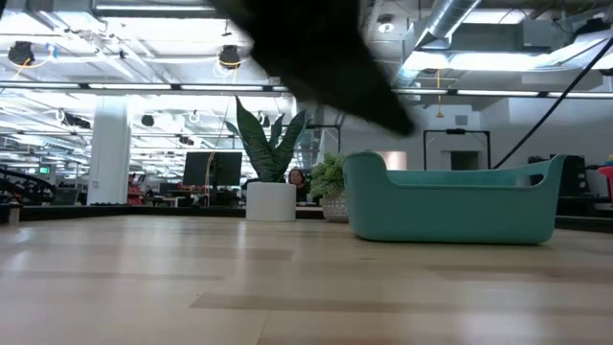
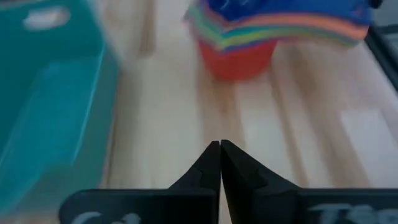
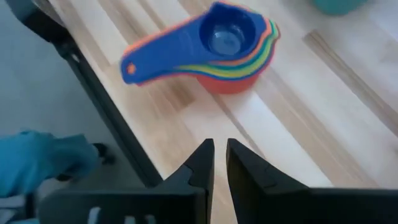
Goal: Nest measuring cups in basket
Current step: Stack the violet measuring cup on top of the orange measuring cup
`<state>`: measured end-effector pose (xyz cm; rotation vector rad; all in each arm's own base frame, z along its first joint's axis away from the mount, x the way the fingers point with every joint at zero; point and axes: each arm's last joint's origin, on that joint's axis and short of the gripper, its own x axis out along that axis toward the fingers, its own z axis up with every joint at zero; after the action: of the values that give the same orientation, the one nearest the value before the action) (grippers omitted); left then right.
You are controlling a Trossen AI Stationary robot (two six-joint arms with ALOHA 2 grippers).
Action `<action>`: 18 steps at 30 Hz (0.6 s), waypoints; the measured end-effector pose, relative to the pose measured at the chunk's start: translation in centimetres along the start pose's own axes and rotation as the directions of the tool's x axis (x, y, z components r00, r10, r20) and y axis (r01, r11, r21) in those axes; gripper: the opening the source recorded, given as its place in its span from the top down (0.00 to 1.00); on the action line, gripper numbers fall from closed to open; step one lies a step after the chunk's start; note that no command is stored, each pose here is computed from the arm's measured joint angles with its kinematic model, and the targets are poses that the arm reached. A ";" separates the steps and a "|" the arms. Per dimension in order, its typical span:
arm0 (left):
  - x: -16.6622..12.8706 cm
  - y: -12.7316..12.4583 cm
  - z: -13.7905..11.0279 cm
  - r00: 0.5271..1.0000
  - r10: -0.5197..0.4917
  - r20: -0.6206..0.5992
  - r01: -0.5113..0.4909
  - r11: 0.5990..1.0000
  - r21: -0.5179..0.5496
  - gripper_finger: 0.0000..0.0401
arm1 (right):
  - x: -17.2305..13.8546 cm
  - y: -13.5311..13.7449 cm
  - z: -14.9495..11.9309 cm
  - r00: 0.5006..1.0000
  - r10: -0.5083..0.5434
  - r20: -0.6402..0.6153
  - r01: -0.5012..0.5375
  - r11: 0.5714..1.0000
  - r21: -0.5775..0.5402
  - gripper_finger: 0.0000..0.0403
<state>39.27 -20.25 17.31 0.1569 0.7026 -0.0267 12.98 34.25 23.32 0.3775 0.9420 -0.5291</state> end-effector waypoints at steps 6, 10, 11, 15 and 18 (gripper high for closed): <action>3.8 -2.3 2.9 0.994 -0.082 -0.072 0.090 0.989 0.116 1.00 | 1.4 0.4 -1.6 0.999 -0.048 -0.006 0.047 0.993 -0.111 0.84; 6.9 -3.2 3.8 0.983 -0.143 -0.116 0.157 0.979 0.132 1.00 | 2.6 0.7 -2.5 0.997 -0.076 0.004 0.076 0.985 -0.154 0.84; 7.6 -3.4 4.0 0.981 -0.156 -0.118 0.171 0.976 0.137 1.00 | 2.8 0.8 -2.6 0.997 -0.079 0.005 0.079 0.985 -0.156 0.84; 9.1 -3.8 5.5 0.972 -0.198 -0.123 0.216 0.965 0.149 1.00 | 3.5 1.2 -3.0 0.997 -0.076 0.007 0.076 0.987 -0.144 0.84; 8.8 -3.9 6.7 0.973 -0.198 -0.119 0.217 0.960 0.177 1.00 | 3.9 1.4 -3.2 0.997 -0.074 0.002 0.074 0.987 -0.139 0.84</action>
<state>50.02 -24.83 16.11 0.2676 0.8149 -0.2899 13.54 36.06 18.43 0.2181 0.9927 -0.5273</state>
